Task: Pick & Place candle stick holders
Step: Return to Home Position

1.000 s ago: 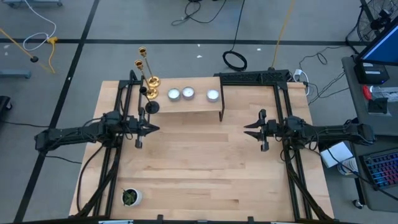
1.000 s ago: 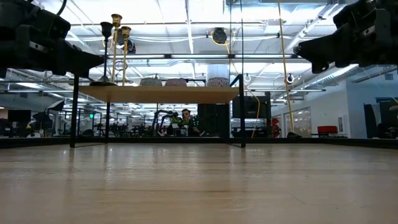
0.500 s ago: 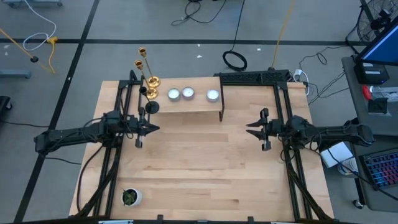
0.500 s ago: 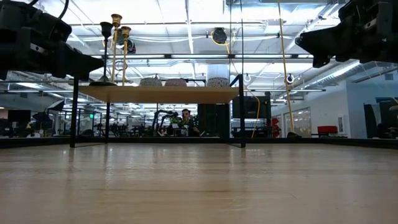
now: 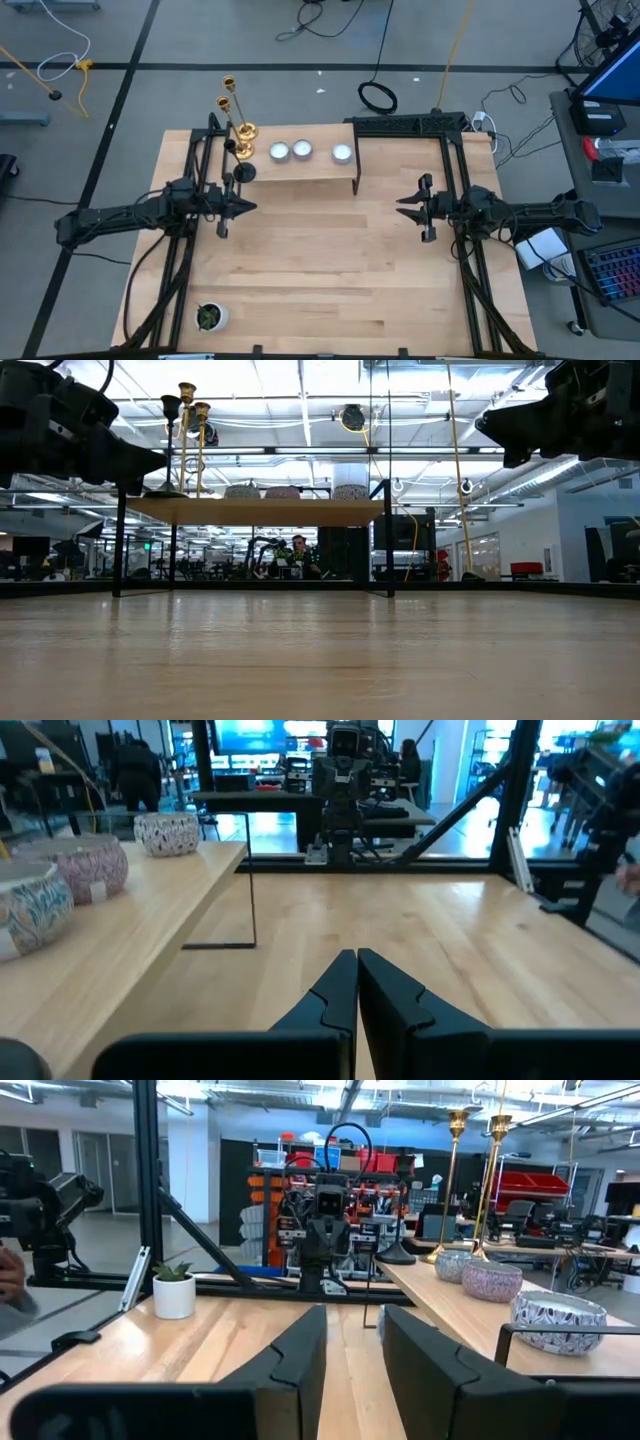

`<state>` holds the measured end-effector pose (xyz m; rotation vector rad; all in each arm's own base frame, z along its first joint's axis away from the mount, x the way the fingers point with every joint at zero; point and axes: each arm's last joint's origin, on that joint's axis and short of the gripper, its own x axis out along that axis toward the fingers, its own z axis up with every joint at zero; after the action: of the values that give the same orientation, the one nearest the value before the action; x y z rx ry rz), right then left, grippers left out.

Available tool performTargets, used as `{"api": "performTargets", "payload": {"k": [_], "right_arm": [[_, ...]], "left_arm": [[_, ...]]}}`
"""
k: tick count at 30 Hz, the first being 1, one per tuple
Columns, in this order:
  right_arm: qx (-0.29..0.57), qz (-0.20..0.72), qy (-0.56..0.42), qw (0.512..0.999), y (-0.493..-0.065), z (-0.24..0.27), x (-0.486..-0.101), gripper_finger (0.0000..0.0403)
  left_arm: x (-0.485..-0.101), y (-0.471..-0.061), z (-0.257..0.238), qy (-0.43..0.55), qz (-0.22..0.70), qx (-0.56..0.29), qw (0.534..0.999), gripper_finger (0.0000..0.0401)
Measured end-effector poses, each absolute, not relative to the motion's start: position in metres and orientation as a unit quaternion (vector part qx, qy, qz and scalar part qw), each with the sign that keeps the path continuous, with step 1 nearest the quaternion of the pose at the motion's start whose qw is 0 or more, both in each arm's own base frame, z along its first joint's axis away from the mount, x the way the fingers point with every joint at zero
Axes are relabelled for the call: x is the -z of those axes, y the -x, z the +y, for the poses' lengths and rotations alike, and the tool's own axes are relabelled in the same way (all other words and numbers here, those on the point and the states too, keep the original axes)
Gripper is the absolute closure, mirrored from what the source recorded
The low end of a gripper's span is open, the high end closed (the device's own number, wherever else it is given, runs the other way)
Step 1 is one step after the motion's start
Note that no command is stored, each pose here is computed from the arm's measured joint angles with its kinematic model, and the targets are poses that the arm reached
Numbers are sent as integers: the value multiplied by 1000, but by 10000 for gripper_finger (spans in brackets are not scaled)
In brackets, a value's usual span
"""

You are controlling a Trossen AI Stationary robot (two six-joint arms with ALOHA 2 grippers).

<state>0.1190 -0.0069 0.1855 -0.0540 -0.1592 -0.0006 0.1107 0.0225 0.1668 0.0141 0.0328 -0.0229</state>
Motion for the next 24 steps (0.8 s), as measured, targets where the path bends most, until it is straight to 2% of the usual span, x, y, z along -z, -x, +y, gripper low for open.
{"api": "performTargets", "payload": {"k": [4,14,19,24], "right_arm": [[3,-85,55,995,-119,-7,-187,305],[2,-88,52,995,-119,-7,-187,305],[3,-88,52,995,-119,-7,-187,305],[2,-88,52,995,-119,-7,-187,305]], "left_arm": [[-167,-111,23,21,15,11,1000,382],[-167,-111,23,24,19,4,1000,382],[-166,-111,23,60,21,4,998,382],[-169,-112,20,23,9,5,1000,382]]}}
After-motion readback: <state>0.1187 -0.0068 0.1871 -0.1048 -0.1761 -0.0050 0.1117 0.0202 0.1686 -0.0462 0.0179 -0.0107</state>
